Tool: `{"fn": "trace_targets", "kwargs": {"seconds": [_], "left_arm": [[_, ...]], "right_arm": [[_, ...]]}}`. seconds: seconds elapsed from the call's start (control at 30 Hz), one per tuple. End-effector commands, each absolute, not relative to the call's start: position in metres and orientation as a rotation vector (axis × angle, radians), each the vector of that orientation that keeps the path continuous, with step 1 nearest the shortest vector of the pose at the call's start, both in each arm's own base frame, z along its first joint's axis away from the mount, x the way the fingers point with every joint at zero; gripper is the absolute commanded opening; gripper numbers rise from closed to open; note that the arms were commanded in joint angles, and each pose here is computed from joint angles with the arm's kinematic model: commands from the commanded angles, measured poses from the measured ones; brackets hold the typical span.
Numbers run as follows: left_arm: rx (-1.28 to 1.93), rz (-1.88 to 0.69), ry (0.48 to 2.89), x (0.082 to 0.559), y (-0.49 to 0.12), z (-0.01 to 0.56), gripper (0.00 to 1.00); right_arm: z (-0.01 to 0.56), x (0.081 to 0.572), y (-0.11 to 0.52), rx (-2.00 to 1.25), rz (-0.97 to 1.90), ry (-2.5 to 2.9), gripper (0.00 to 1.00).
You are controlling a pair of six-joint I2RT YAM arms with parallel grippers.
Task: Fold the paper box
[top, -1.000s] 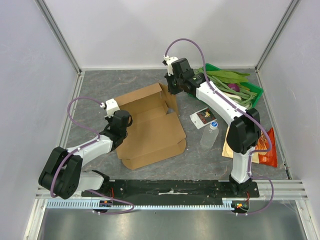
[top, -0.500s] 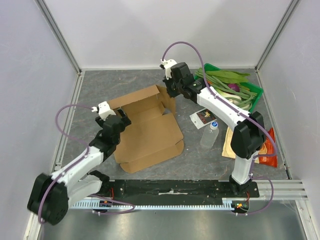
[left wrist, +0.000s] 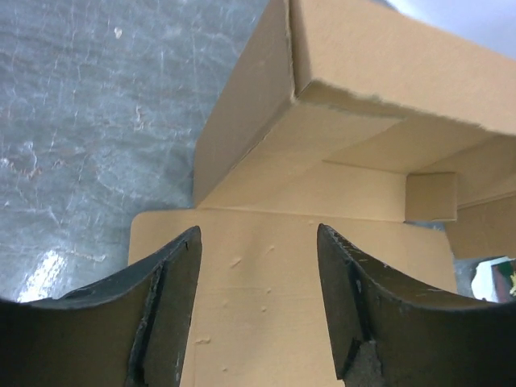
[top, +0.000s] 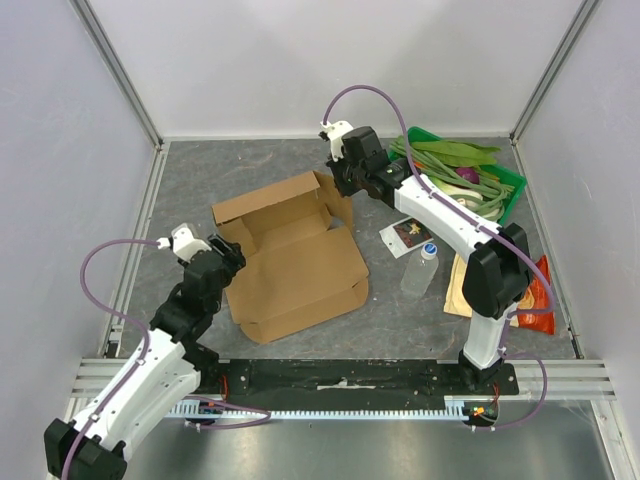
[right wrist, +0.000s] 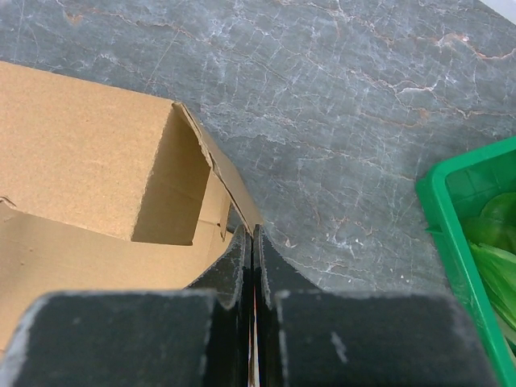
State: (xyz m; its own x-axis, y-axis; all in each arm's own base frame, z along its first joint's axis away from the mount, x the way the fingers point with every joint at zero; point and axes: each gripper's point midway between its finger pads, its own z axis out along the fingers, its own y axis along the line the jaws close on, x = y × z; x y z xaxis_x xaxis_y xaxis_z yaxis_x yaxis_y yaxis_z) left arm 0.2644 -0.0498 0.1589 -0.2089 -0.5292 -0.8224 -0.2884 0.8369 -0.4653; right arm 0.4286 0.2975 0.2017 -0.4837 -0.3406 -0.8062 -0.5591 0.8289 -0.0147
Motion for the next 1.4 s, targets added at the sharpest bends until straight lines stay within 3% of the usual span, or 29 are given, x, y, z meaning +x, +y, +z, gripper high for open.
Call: {"fn": "trace_targets", "kwargs": {"seconds": [0.0,0.1,0.17,0.43,0.77,0.9,1.0,1.03,1.07,1.1,1.13,1.23,1.37], "left_arm": [[-0.676,-0.251,1.86,0.26,-0.052,0.148,0.66],[-0.701,-0.165,1.884,0.269,-0.046,0.145,0.85],[-0.627,-0.119,1.891,0.288,-0.049,0.147,0.88],[-0.501,-0.041,1.99,0.326,-0.05,0.139,0.76],[-0.247,0.139,2.0,0.374,-0.054,0.134,0.76],[-0.188,0.15,1.96,0.39,-0.059,0.132,0.55],[-0.176,0.233,1.974,0.4,-0.053,0.127,0.31],[-0.167,0.262,1.994,0.399,-0.051,0.123,0.16],[-0.158,0.283,2.009,0.401,-0.05,0.117,0.08],[-0.157,0.293,2.009,0.402,-0.049,0.117,0.05],[-0.151,0.3,2.008,0.404,-0.049,0.118,0.02],[-0.136,0.294,2.008,0.404,-0.05,0.117,0.02],[-0.107,0.258,2.013,0.402,-0.056,0.116,0.02]], "right_arm": [[0.237,0.432,0.304,-0.623,0.358,2.027,0.0],[0.235,0.433,0.305,-0.629,0.372,2.028,0.0],[0.233,0.434,0.303,-0.624,0.37,2.033,0.0],[0.23,0.446,0.296,-0.63,0.469,2.042,0.0],[0.219,0.447,0.308,-0.702,0.558,2.041,0.0],[0.219,0.451,0.308,-0.7,0.577,2.042,0.0],[0.219,0.451,0.307,-0.684,0.583,2.051,0.0],[0.219,0.451,0.305,-0.656,0.585,2.062,0.05],[0.218,0.449,0.303,-0.636,0.582,2.084,0.12],[0.219,0.45,0.296,-0.6,0.551,2.102,0.21],[0.226,0.447,0.29,-0.551,0.529,2.111,0.4],[0.24,0.435,0.269,-0.499,0.373,2.1,0.64],[0.265,0.412,0.251,-0.476,0.323,2.058,0.78]]}}
